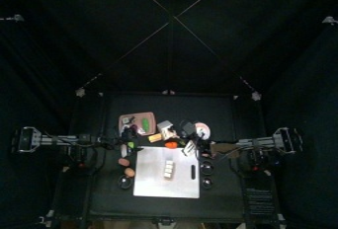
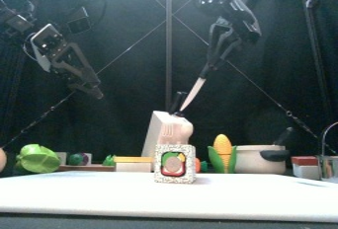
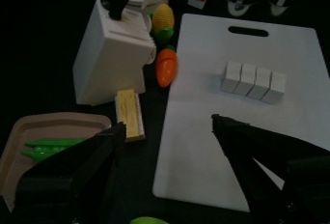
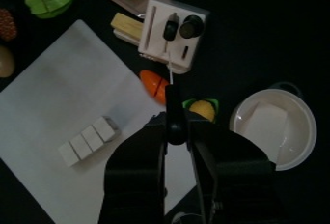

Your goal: Grab cleaver handle

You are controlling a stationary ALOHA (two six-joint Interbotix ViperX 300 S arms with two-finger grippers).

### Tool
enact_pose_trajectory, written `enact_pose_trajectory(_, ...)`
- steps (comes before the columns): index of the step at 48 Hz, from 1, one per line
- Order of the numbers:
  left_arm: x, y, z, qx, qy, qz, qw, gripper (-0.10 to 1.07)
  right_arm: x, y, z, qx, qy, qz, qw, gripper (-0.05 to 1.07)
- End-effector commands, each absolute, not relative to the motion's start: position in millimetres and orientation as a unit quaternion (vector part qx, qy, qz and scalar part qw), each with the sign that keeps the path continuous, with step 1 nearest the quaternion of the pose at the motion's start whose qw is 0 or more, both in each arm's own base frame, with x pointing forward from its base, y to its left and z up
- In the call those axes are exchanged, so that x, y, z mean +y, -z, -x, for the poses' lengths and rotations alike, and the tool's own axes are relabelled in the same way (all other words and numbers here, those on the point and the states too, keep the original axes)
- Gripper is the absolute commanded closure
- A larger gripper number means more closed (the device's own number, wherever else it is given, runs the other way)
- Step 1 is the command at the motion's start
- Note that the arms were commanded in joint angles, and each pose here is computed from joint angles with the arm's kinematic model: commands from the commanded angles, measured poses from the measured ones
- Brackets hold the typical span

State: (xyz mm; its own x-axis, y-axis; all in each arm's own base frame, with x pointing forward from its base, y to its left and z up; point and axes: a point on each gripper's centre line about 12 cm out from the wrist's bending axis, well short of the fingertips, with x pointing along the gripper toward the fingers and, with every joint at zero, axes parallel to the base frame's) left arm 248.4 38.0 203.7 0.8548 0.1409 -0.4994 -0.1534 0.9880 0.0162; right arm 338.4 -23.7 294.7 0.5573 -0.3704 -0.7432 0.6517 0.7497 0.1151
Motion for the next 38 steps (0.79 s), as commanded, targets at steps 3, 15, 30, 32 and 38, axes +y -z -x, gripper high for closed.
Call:
enact_pose_trajectory(3,39,-209,-251,0.251,-0.078,0.012,0.965,-0.05,-18,-314,-329,0.319,0.259,-0.204,0.889,0.51)
enact_pose_trajectory(15,39,-209,-251,0.252,-0.077,0.010,0.965,-0.05,-4,-312,-318,0.247,0.160,-0.219,0.930,0.51)
enact_pose_trajectory(30,38,-210,-251,0.250,-0.073,0.009,0.966,-0.05,8,-287,-316,0.241,0.108,-0.250,0.932,0.51)
enact_pose_trajectory(32,37,-211,-252,0.248,-0.070,0.008,0.966,-0.05,8,-284,-315,0.242,0.106,-0.244,0.933,0.51)
enact_pose_trajectory(38,36,-215,-254,0.242,-0.063,0.009,0.968,-0.05,10,-274,-305,0.245,0.092,-0.197,0.945,0.51)
